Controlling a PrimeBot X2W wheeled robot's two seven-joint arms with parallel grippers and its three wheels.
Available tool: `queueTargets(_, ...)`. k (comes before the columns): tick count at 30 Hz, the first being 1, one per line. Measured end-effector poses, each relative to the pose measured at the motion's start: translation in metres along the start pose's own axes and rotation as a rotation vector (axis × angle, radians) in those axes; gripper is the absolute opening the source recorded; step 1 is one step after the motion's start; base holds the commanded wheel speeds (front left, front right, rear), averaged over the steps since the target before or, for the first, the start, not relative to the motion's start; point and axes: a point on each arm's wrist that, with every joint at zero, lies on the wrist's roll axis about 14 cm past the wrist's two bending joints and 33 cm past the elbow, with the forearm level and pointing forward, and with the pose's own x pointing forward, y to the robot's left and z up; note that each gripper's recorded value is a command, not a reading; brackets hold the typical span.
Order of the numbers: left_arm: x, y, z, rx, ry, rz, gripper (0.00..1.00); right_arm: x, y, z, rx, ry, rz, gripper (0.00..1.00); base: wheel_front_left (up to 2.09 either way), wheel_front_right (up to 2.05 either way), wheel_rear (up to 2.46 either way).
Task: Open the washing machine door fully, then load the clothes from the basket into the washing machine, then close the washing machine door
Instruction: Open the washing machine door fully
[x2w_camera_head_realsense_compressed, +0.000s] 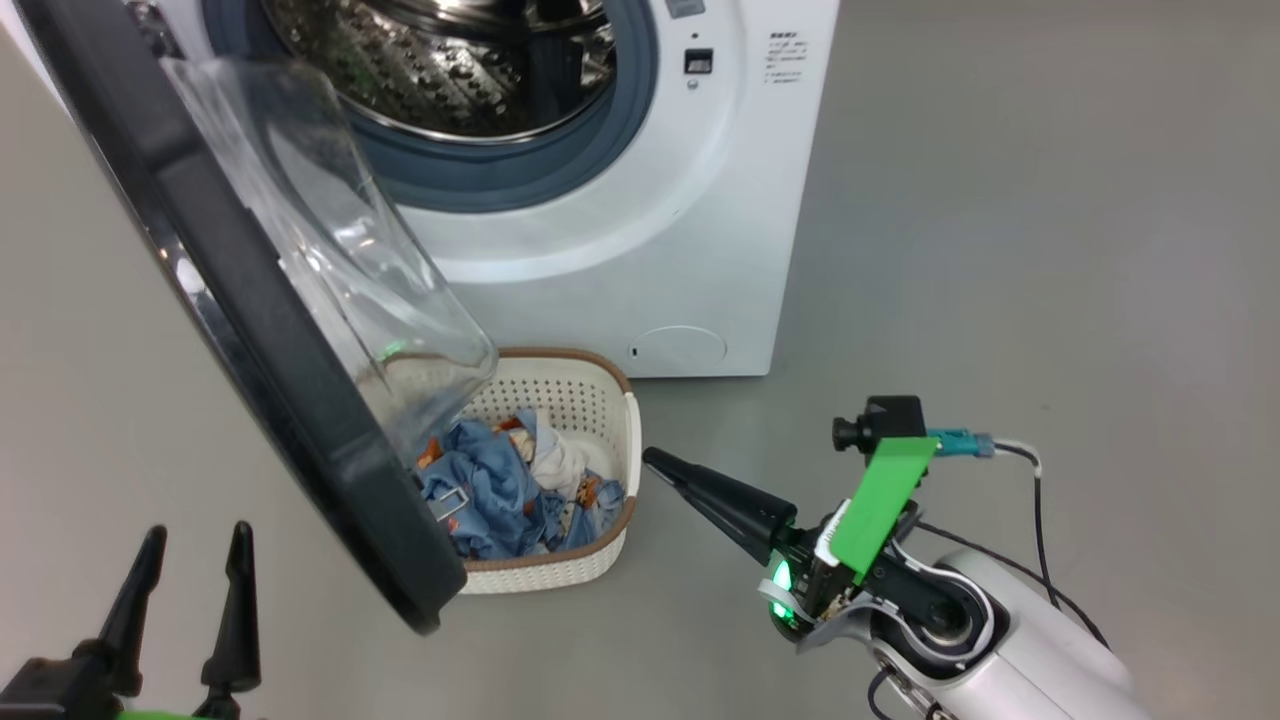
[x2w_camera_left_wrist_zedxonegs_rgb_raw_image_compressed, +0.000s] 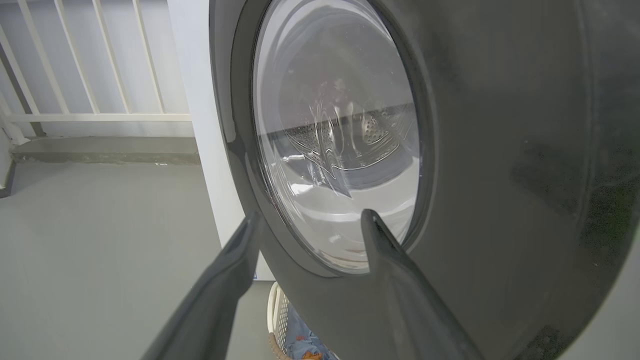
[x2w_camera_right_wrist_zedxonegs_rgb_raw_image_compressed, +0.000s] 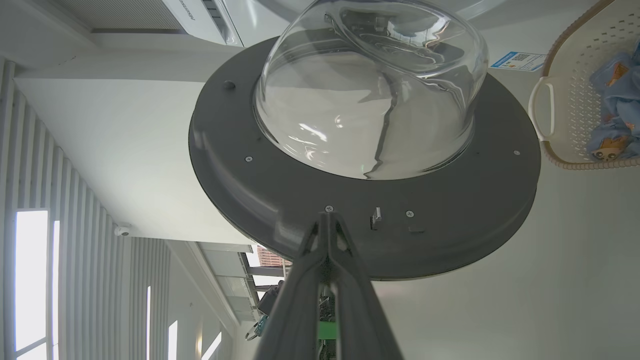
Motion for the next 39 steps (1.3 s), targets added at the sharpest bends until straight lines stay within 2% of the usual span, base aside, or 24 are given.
queueTargets(2,-0.002,-0.002,-0.001,-0.001,0.001,-0.002,1.0,-0.008,0.003,0.004,0.011,-0.046,0.012,0.0,0.0,0.0,0.0)
queueTargets(3,-0.003,-0.002,-0.001,-0.003,0.001,-0.001,1.0,-0.012,0.004,0.007,0.014,-0.073,0.017,0.1,0.0,0.0,0.0)
queueTargets(5,-0.005,-0.002,-0.002,0.0,0.004,-0.002,1.0,-0.02,0.005,0.012,0.017,-0.124,0.022,0.49,0.0,0.0,0.0)
queueTargets(6,-0.007,-0.003,-0.002,0.001,0.006,-0.003,1.0,-0.024,0.005,0.017,0.016,-0.162,0.022,1.0,0.0,0.0,0.0)
queueTargets(12,-0.012,-0.006,-0.004,-0.001,0.01,-0.011,1.0,-0.06,0.015,0.056,-0.046,-0.434,0.041,1.0,0.0,0.0,0.0)
queueTargets(17,-0.012,-0.012,-0.002,-0.012,-0.003,-0.02,1.0,-0.089,0.016,0.081,-0.158,-0.635,0.015,1.0,0.0,0.0,0.0)
queueTargets(22,-0.011,-0.015,-0.001,-0.017,-0.005,-0.027,1.0,-0.111,0.026,0.099,-0.331,-0.783,-0.001,1.0,0.0,0.0,0.0)
queueTargets(26,-0.014,-0.015,-0.004,-0.018,0.002,-0.025,1.0,-0.124,0.034,0.109,-0.52,-0.837,-0.041,1.0,0.0,0.0,0.0)
queueTargets(27,-0.014,-0.015,-0.002,-0.015,-0.001,-0.026,1.0,-0.133,0.034,0.113,-0.603,-0.86,-0.071,1.0,0.0,0.0,0.0)
queueTargets(33,-0.013,-0.016,0.0,-0.012,-0.01,-0.027,1.0,-0.161,0.036,0.121,-0.828,-0.969,-0.173,1.0,0.0,0.0,0.0)
queueTargets(36,-0.014,-0.017,-0.001,-0.017,-0.008,-0.026,1.0,-0.164,0.031,0.112,-0.974,-0.954,-0.245,1.0,0.0,0.0,0.0)
queueTargets(37,-0.014,-0.017,-0.001,-0.017,-0.008,-0.026,1.0,-0.164,0.031,0.112,-0.974,-0.954,-0.245,1.0,0.0,0.0,0.0)
queueTargets(39,-0.013,-0.019,-0.002,-0.017,-0.005,-0.031,1.0,-0.17,0.033,0.109,-1.128,-0.942,-0.311,1.0,0.0,0.0,0.0)
